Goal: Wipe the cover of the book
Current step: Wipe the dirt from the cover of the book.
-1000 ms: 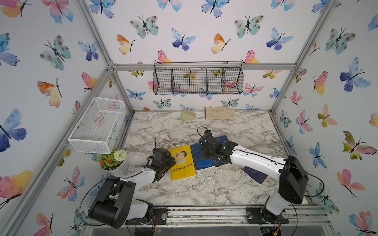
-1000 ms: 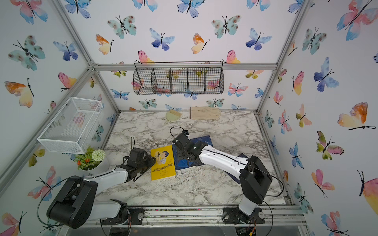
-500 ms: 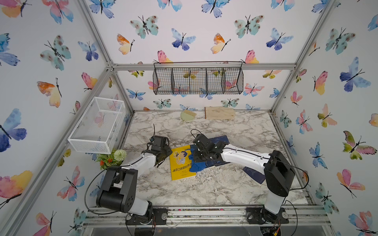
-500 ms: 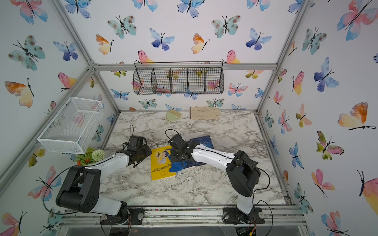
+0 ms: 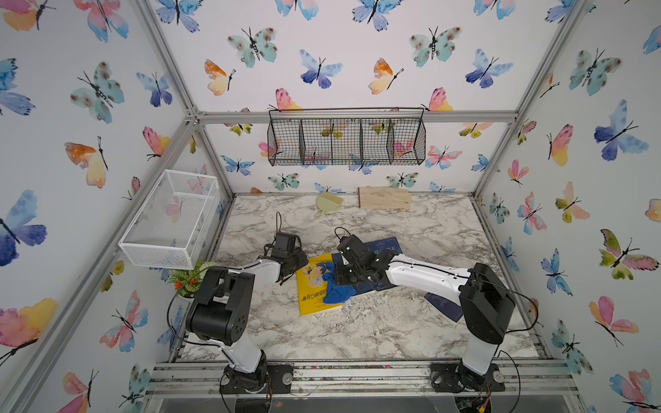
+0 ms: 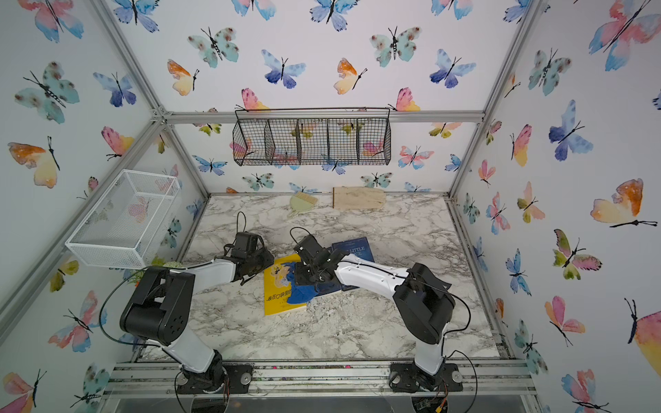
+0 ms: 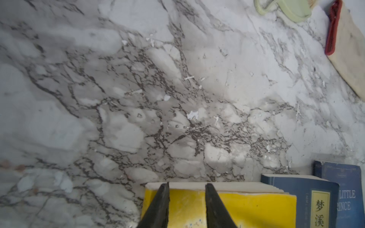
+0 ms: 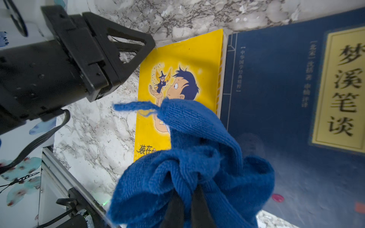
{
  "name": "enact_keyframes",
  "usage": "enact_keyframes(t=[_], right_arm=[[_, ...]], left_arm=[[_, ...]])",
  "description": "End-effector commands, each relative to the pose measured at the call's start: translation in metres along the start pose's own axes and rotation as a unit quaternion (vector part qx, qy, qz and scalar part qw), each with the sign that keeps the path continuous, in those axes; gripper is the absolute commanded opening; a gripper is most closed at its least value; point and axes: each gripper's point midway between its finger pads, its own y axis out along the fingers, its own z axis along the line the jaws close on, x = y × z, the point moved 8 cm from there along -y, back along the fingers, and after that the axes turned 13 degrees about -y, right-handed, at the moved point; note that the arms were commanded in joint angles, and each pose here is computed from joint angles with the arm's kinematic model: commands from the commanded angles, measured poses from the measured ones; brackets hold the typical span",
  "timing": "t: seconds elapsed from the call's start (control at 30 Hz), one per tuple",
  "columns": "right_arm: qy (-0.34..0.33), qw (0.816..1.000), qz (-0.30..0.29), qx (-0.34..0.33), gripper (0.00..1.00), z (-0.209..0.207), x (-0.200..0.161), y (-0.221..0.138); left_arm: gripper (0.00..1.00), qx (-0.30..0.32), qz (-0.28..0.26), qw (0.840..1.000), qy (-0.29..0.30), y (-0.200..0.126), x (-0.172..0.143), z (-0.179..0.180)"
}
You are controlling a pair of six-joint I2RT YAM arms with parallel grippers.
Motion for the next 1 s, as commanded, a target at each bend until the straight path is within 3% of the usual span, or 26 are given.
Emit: enact_keyframes(t=[0.0, 0.23, 0.63, 0.8, 0.97], right_arm=[[0.021, 0.998, 0.051, -0.034, 0.01, -0.019, -0.024, 0.041], [0.035, 0.99, 0.104, -0.089, 0.01, -0.041, -0.046, 0.088], [-0.007, 0.981, 0.091, -0.173, 0.01, -0.041, 0.007, 0.131], [0.011, 0.979, 0.122, -0.165, 0.01, -0.045, -0.011, 0.126], [0.011, 0.98, 0.135, -0.149, 0.01, -0.032, -0.046, 0.097]], left_arm=[[0.33, 0.034, 0.029, 0.999, -0.002, 0.01, -0.013, 0.022], [0.31, 0.016, 0.033, 0.999, -0.012, 0.007, -0.012, 0.02], [0.29, 0.011, 0.04, 0.999, -0.021, 0.01, -0.015, 0.021], [0.29, 0.012, 0.041, 0.999, -0.023, 0.011, -0.015, 0.022], [0.26, 0.015, 0.046, 0.999, -0.024, 0.014, -0.017, 0.023]])
